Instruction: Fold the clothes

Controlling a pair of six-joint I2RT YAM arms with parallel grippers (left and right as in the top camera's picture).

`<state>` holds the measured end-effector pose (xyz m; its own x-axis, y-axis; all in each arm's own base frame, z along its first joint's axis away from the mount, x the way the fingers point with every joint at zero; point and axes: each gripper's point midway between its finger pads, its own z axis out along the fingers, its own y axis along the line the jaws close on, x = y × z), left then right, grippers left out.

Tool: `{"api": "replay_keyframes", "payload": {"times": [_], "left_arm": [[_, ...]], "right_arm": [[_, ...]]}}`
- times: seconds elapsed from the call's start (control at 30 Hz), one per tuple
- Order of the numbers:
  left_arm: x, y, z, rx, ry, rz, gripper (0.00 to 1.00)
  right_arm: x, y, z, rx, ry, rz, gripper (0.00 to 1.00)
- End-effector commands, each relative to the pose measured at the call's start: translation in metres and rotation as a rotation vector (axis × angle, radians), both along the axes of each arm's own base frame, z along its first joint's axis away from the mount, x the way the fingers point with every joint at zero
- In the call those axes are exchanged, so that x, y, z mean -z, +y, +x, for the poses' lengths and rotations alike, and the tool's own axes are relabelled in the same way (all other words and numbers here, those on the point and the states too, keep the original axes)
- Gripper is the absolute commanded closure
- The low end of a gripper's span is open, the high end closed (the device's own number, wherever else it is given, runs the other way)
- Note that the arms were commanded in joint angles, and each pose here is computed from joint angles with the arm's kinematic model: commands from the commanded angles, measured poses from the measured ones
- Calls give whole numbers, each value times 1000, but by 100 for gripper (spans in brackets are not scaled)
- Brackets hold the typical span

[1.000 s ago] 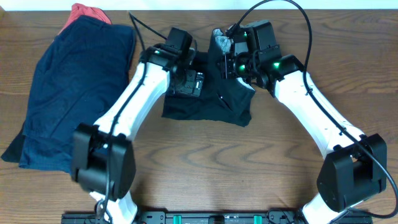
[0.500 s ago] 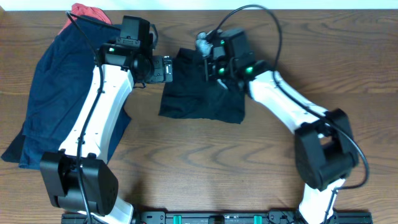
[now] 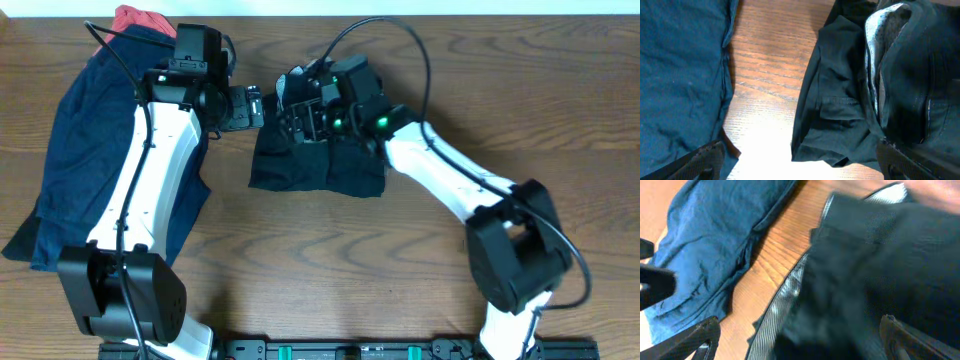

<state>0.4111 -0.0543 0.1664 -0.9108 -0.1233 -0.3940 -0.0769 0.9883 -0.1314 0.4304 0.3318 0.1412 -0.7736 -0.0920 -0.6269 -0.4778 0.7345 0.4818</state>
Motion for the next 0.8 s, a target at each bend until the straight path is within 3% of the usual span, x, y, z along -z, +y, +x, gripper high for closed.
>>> {"api": "replay_keyframes", "payload": {"times": [0.0,0.17,0.27,0.3,0.33,0.43,0.77], "left_arm": [[-5,1,3,-12,-19,-2,2],[-6,1,5,14,-30,9,2],[-7,5,8,17,-43,24,2],[-8,9,9,4,-47,32,2],[-8,13,10,-5,-48,37,2],[-8,25,11,-38,-49,36,2],[-8,57,12,-112,-46,38,2]], "right_arm": [[-53,-28,7,36,-80,24,1],[-34,-46,1,59,7,-28,4],[-14,-43,-14,40,84,-70,43],[-6,-41,-20,31,114,-86,73],[0,-40,-24,29,138,-95,89],[14,-30,-34,12,183,-112,99],[94,41,-89,-157,319,-153,99]]}}
